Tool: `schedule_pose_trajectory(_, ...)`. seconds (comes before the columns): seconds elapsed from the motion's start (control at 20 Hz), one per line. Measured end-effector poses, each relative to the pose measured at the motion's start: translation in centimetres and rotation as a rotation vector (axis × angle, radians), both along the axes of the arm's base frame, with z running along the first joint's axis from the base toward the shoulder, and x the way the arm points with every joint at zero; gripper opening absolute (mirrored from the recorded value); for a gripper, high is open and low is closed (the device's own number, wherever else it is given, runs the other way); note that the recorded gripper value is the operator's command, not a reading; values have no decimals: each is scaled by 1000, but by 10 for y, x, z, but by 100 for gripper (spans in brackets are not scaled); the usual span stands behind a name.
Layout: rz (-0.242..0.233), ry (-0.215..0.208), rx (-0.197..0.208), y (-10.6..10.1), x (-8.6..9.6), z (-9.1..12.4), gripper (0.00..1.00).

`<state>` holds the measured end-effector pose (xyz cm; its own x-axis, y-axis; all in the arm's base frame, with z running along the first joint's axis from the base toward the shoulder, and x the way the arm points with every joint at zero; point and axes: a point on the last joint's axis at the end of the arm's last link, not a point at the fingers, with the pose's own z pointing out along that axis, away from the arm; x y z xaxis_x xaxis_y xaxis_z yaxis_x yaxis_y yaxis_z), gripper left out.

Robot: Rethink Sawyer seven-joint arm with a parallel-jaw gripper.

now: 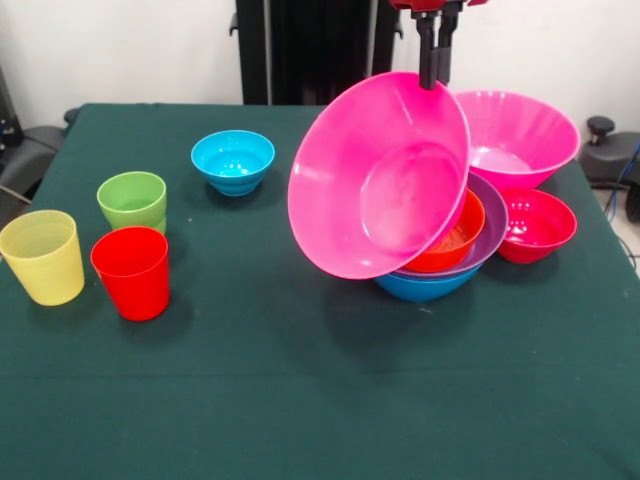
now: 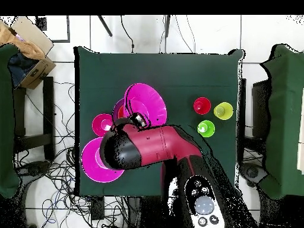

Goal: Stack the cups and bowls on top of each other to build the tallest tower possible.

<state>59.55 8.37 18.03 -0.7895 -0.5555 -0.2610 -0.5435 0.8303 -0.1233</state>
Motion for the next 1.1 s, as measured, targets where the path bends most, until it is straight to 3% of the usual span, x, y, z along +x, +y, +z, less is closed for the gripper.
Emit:
schedule_pose_trajectory(0.55,6,12,-15,6,-6,-5,0)
schedule_pose_trajectory(1.1,43,95,-53,43,-22,-27,0)
